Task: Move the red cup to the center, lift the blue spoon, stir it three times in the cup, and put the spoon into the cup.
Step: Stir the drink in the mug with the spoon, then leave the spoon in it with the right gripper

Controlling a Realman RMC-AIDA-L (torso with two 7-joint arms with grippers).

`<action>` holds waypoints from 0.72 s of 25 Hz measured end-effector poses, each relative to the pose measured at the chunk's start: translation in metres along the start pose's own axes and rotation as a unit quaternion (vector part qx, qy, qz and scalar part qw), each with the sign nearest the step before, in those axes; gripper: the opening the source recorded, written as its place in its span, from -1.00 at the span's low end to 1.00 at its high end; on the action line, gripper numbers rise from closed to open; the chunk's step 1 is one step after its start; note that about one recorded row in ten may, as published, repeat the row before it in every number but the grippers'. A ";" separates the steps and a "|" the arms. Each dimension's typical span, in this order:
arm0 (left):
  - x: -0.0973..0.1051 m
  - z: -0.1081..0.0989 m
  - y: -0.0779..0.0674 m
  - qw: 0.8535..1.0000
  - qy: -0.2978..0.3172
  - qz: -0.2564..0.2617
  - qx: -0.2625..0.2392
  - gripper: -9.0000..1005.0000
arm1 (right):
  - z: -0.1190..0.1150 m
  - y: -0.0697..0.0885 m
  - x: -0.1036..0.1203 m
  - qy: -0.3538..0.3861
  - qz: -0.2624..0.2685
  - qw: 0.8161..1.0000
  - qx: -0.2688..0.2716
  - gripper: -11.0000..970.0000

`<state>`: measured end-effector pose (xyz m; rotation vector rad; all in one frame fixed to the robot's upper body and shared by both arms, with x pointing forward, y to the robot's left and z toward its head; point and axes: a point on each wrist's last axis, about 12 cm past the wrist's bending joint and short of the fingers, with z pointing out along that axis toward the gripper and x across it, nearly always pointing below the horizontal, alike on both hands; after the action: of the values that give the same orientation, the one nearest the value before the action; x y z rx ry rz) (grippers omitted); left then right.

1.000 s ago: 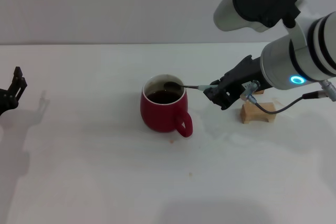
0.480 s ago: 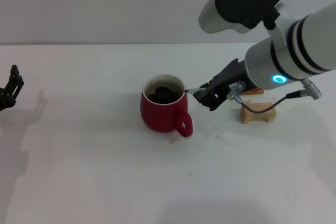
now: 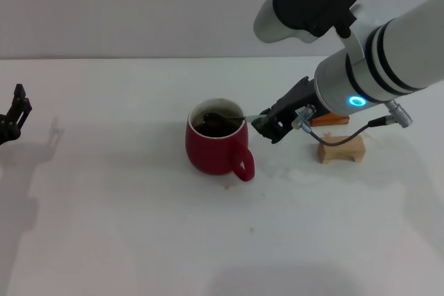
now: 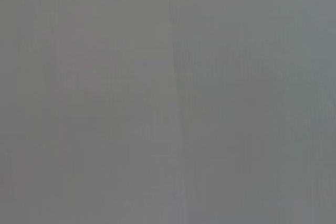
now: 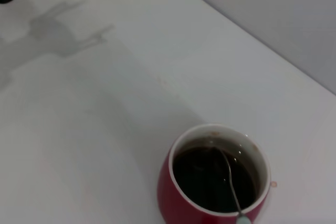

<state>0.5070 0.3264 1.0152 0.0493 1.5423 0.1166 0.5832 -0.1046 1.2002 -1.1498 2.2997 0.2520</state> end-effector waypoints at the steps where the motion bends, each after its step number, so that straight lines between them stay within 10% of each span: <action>1: 0.000 0.000 0.000 1.000 0.001 0.000 0.000 0.69 | 0.001 -0.001 0.001 0.002 0.001 1.000 0.000 -0.69; 18: 0.000 0.002 -0.001 1.000 0.004 0.001 0.002 0.69 | 0.001 -0.009 0.009 0.009 0.012 1.000 0.005 -0.66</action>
<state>0.5088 0.3259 1.0148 0.0530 1.5506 0.1163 0.5864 -0.1153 1.1949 -1.1240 2.3296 0.2388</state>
